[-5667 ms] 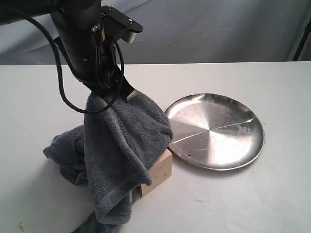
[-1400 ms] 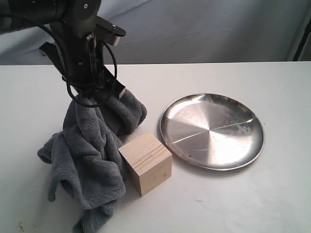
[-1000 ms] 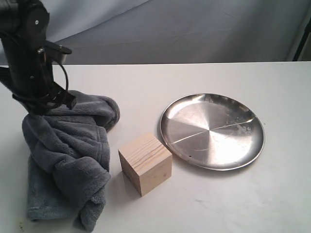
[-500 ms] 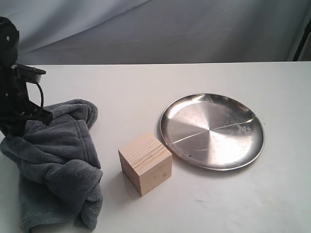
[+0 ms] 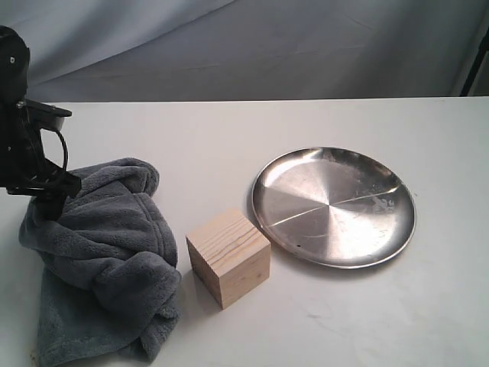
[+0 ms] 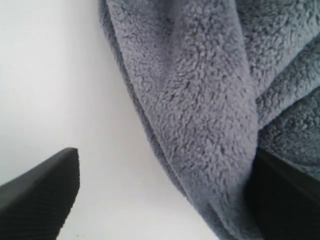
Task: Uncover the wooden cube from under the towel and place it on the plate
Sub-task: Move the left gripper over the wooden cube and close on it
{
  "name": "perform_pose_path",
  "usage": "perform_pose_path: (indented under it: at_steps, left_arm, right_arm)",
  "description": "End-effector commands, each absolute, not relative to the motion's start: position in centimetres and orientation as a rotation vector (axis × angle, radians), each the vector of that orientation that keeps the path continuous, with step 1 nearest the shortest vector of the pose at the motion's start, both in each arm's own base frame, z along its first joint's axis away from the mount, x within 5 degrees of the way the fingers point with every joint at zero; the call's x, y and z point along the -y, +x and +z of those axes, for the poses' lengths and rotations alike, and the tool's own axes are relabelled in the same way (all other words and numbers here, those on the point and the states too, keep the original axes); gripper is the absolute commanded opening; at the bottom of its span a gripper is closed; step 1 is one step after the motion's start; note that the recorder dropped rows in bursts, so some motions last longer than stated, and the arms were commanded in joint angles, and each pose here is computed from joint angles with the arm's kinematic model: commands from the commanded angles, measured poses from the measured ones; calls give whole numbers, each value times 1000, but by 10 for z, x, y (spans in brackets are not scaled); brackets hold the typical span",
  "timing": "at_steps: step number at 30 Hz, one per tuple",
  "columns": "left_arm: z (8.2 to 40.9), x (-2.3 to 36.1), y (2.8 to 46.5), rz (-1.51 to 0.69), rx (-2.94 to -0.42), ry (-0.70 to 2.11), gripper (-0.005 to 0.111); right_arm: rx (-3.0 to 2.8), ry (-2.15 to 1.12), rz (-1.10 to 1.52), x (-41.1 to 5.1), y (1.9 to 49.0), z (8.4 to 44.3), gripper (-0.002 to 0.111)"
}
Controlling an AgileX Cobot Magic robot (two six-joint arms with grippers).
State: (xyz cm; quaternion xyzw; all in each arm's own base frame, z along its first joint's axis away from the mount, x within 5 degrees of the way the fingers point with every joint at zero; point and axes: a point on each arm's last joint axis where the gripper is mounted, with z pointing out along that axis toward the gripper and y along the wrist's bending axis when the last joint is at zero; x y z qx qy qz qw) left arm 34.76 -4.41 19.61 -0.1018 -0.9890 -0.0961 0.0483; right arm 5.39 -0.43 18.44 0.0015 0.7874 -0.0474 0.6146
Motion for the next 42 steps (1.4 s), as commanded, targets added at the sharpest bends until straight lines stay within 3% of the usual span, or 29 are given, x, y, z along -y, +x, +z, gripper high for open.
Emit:
perform_pose_path:
  at_steps: [1, 11, 17, 30, 37, 42]
  left_arm:
    - [223, 47, 353, -243, 3114, -281, 83]
    - [286, 50, 354, -179, 3315, -339, 83]
    - [302, 76, 340, 43, 3322, -590, 83]
    - [304, 197, 291, 71, 3119, -1394, 83]
    - [299, 233, 269, 49, 3023, -1604, 92]
    - [277, 255, 263, 46, 2933, -1659, 92]
  right_arm:
    - [-1812, 13, -98, 4, 54, 184, 0]
    - [-1812, 13, -98, 4, 54, 184, 0]
    - [-1812, 13, -98, 4, 54, 184, 0]
    - [-1812, 13, -98, 4, 54, 184, 0]
    - [-1812, 13, -98, 4, 54, 184, 0]
    - [-1812, 13, -98, 4, 54, 184, 0]
